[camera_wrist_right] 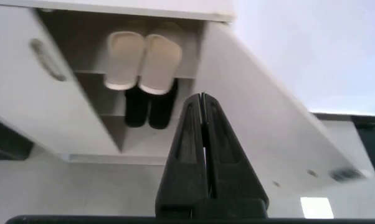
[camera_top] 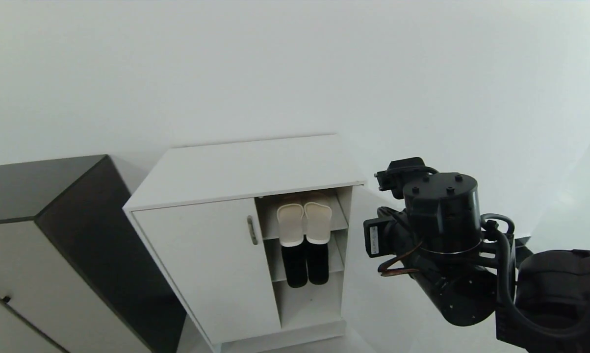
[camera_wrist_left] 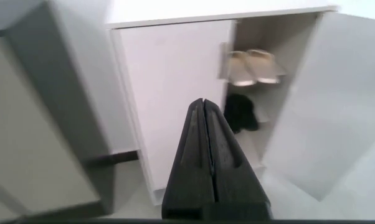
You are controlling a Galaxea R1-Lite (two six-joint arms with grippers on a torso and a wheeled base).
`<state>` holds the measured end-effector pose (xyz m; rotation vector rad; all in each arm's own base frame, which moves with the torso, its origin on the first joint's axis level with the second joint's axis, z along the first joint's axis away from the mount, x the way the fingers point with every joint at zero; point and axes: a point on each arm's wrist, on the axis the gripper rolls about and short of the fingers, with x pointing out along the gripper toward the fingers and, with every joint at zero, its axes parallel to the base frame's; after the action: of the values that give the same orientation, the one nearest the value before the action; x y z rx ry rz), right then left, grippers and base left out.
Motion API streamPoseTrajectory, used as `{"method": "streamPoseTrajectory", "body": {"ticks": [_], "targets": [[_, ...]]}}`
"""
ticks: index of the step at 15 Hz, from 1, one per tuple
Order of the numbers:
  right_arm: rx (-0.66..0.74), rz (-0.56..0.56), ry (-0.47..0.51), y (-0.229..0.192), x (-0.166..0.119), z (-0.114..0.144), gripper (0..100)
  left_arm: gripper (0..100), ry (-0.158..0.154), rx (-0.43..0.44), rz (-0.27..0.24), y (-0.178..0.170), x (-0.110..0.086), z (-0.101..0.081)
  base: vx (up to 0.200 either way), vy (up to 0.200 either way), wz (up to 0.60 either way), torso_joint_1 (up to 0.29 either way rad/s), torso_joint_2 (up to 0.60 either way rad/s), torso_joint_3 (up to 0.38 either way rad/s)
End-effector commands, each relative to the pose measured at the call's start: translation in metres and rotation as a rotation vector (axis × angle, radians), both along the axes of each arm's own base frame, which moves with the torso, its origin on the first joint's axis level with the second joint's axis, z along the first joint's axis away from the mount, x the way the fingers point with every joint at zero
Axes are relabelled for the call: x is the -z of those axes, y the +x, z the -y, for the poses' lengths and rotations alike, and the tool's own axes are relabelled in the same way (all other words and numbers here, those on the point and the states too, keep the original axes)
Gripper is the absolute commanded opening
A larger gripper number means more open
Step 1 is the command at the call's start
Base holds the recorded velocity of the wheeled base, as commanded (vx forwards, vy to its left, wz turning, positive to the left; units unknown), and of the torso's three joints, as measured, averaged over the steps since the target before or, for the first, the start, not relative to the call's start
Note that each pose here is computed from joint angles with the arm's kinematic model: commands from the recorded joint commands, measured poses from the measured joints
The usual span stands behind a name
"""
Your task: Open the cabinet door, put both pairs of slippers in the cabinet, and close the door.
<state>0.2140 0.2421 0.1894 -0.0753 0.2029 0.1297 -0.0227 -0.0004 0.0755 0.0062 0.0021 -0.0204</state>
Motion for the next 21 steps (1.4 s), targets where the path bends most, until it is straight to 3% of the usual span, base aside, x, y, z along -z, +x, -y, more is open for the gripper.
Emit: {"method": "streamPoseTrajectory", "body": {"ticks": [1,11,17,21], "targets": [[0.017,0.004,0.000,0.006,0.000,0.004,0,0,0.000,0.000,0.001,0.000,0.000,0.000,0.000,0.000,0.00,0.000,0.00,0.000],[0.163,0.006,0.008,0.065,0.002,0.034,0,0,-0.002,0.000,0.001,0.000,0.000,0.000,0.000,0.000,0.00,0.000,0.00,0.000],[0.185,0.004,0.009,0.074,0.004,0.040,0,0,-0.002,0.000,0.001,0.000,0.000,0.000,-0.200,0.000,0.00,-0.001,0.00,0.001],[0.207,0.003,0.034,0.097,0.006,0.049,0,0,-0.002,0.000,0.001,0.000,0.000,0.000,0.000,0.000,0.00,0.000,0.00,0.000]]}}
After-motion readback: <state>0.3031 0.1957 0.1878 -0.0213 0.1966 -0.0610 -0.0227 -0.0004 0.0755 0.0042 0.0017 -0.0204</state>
